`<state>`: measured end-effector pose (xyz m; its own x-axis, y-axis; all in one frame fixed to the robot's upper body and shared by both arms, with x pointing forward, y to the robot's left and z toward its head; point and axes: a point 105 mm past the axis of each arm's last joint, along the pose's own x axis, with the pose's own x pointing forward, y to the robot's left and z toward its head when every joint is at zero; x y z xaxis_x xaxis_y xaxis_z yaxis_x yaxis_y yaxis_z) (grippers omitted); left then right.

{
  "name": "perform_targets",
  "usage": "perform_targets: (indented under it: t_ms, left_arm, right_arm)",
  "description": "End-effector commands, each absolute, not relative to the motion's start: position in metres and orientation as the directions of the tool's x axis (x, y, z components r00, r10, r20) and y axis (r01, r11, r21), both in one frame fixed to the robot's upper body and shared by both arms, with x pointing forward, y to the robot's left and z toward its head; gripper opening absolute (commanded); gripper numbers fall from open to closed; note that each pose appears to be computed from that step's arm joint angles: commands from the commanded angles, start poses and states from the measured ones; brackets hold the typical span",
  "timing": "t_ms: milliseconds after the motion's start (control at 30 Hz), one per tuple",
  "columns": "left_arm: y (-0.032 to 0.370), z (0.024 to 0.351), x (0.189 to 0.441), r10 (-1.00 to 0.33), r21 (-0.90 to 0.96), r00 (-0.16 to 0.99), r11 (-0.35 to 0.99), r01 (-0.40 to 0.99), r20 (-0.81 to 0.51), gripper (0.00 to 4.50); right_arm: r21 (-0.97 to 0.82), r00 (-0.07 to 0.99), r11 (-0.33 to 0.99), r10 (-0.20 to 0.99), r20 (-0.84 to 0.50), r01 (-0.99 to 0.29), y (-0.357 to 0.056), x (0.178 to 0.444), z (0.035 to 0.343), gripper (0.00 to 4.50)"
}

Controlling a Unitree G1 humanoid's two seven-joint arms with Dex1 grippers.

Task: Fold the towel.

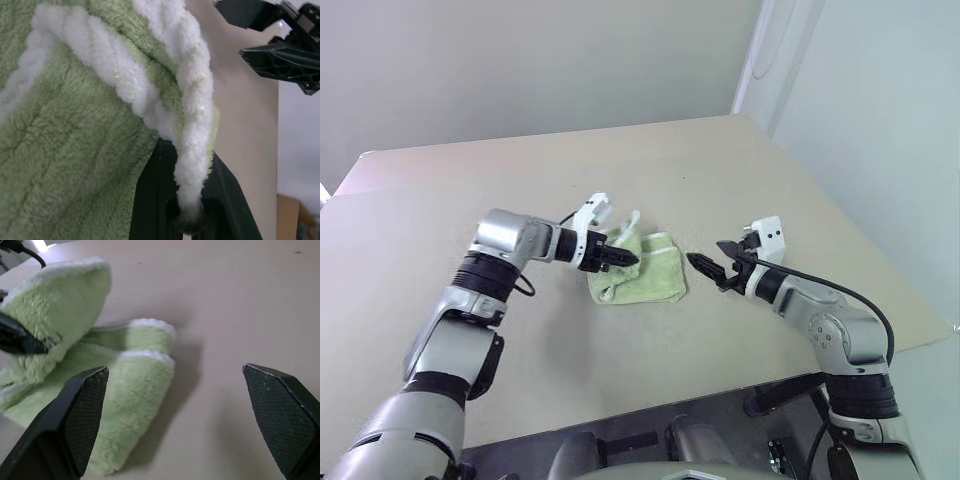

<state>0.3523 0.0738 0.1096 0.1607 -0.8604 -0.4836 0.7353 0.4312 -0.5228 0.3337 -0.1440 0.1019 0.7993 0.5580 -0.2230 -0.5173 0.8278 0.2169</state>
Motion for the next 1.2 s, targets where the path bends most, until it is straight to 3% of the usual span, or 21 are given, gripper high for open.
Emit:
perform_targets:
  t_ms: [33,333,433,767,900,1000,1200]
  left_arm:
    - [0.06,0.121,0.353,-0.876,-0.493,0.126,0.376,0.785,-0.466,0.04]
    - [0.04,0.117,0.335,-0.884,-0.537,0.032,0.312,0.784,-0.467,0.04]
    - [0.036,0.114,0.33,-0.887,-0.539,0.013,0.291,0.79,-0.461,0.74]
    - [0.038,0.127,0.332,-0.918,-0.528,0.044,0.266,0.806,-0.395,4.33]
    - [0.05,0.148,0.335,-0.943,-0.476,0.075,0.232,0.848,-0.326,4.45]
    - [0.066,0.163,0.342,-0.943,-0.362,0.16,0.264,0.894,-0.293,4.45]
    - [0.107,0.156,0.348,-0.887,-0.135,0.286,0.353,0.926,-0.363,4.45]
  right_arm:
    - [0.184,0.831,0.843,0.532,-0.161,-0.505,-0.149,0.334,0.119,4.5]
    - [0.166,0.889,0.912,0.405,-0.212,-0.376,-0.17,0.34,0.106,4.5]
    - [0.162,0.897,0.921,0.384,-0.218,-0.355,-0.173,0.343,0.104,4.5]
    - [0.154,0.897,0.923,0.379,-0.225,-0.352,-0.17,0.349,0.101,4.5]
    - [0.173,0.899,0.916,0.393,-0.192,-0.363,-0.166,0.351,0.108,4.5]
    - [0.2,0.862,0.867,0.487,-0.143,-0.457,-0.15,0.346,0.121,4.5]
    - [0.211,0.764,0.754,0.644,-0.049,-0.622,-0.117,0.339,0.147,4.5]
